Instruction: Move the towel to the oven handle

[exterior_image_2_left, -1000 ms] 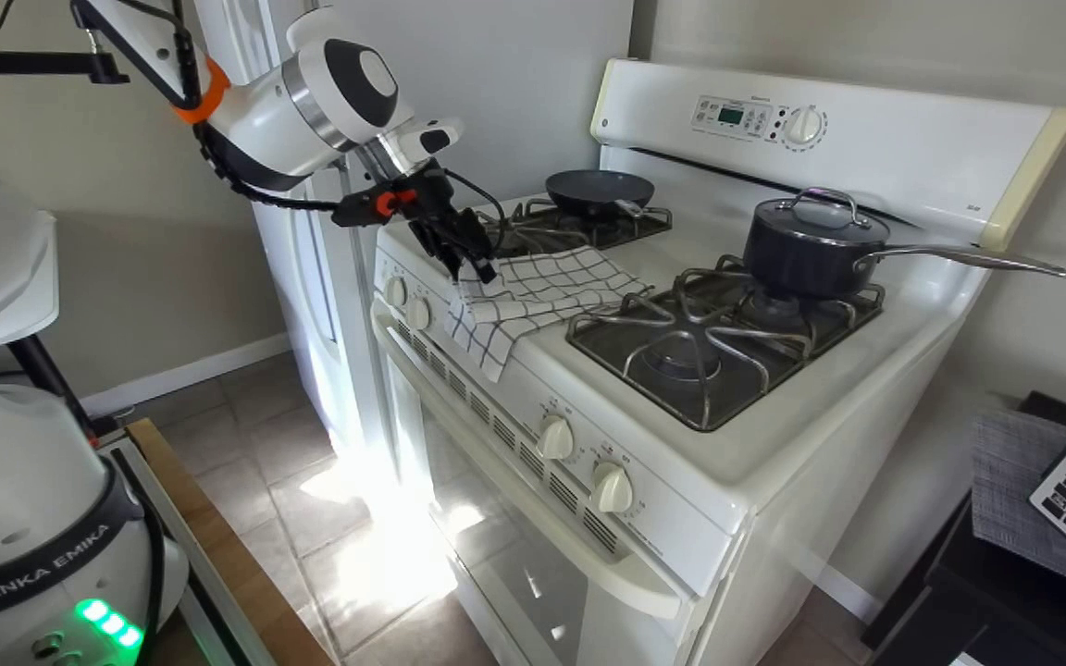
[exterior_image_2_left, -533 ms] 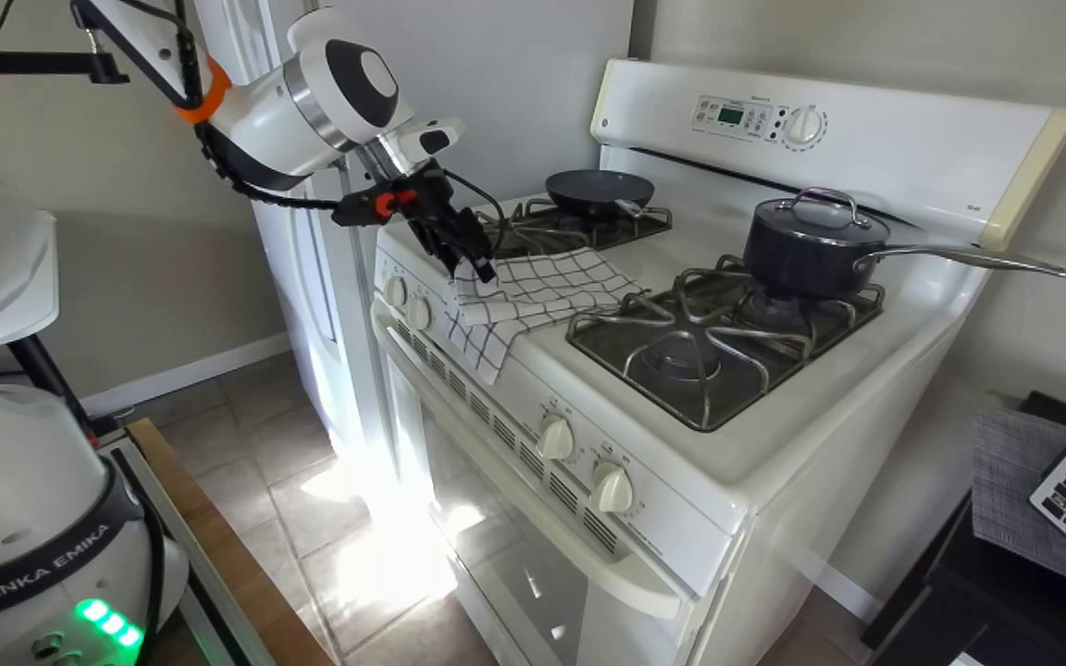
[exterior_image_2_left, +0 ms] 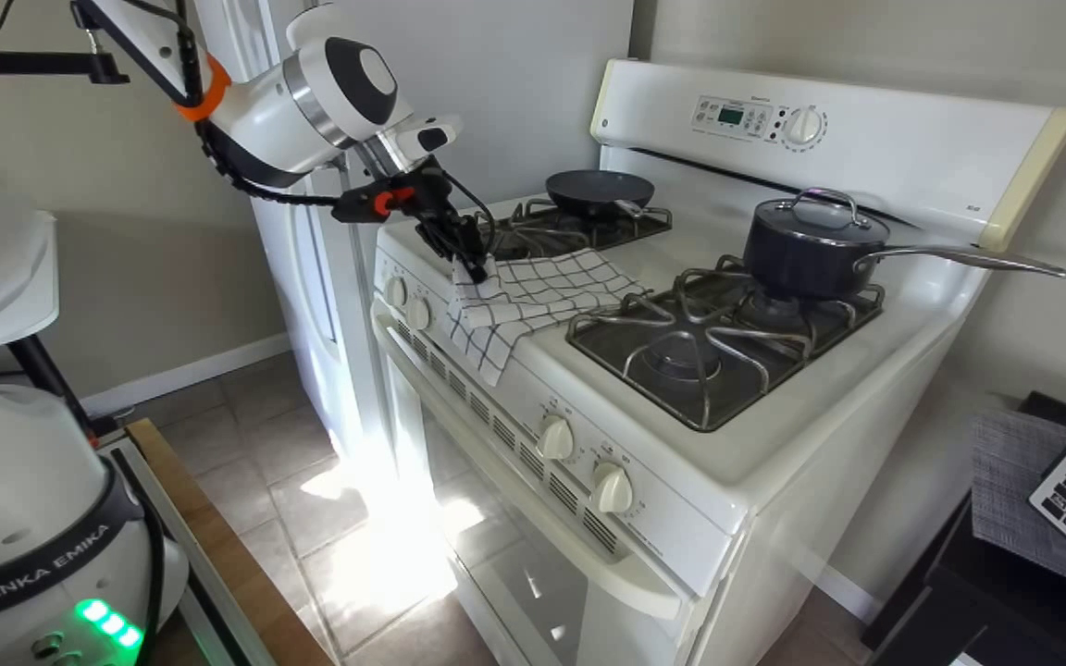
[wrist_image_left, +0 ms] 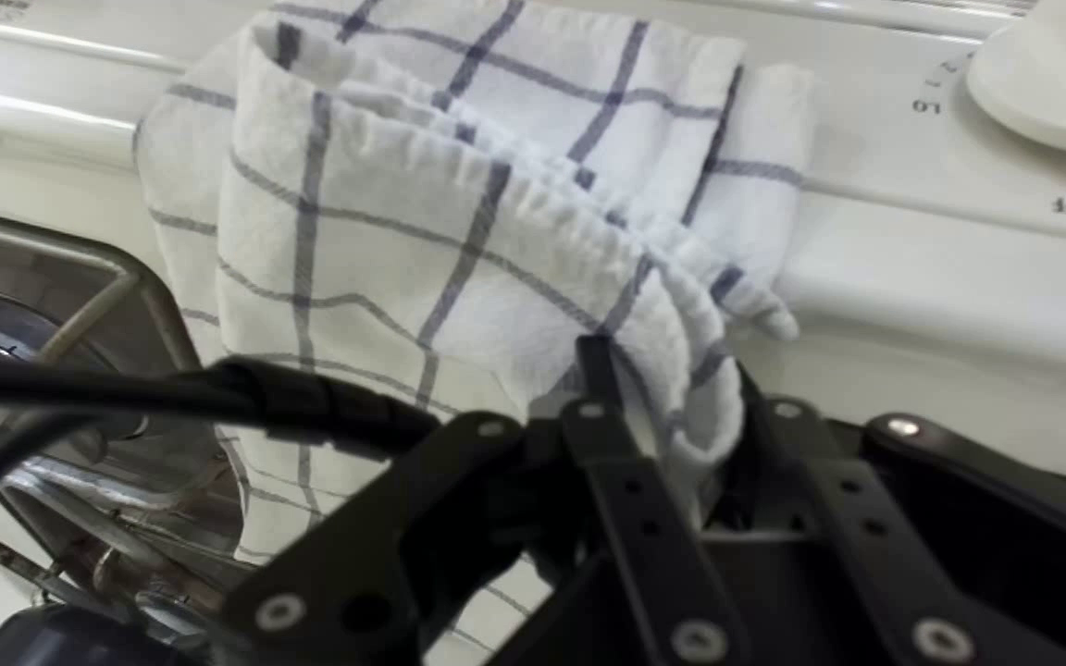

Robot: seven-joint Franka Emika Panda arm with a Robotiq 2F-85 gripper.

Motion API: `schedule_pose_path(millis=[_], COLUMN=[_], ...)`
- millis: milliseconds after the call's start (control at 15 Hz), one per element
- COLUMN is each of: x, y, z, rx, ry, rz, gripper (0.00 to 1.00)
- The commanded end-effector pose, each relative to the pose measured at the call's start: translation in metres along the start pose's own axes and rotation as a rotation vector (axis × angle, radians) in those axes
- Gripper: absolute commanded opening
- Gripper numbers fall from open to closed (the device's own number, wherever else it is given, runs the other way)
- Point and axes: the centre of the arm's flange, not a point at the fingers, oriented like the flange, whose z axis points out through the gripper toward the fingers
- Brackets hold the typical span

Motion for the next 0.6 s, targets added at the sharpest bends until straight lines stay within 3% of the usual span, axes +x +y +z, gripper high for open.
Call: schedule_pose_path(millis=[0, 533], x=[0.011, 0.036], y=[-0.002, 0.01], z=[-0.011, -0.047], rx=[0.021, 0.1], ry=[-0.009, 0.001], rz=[0.033, 0.073], gripper=[0.0, 0.01])
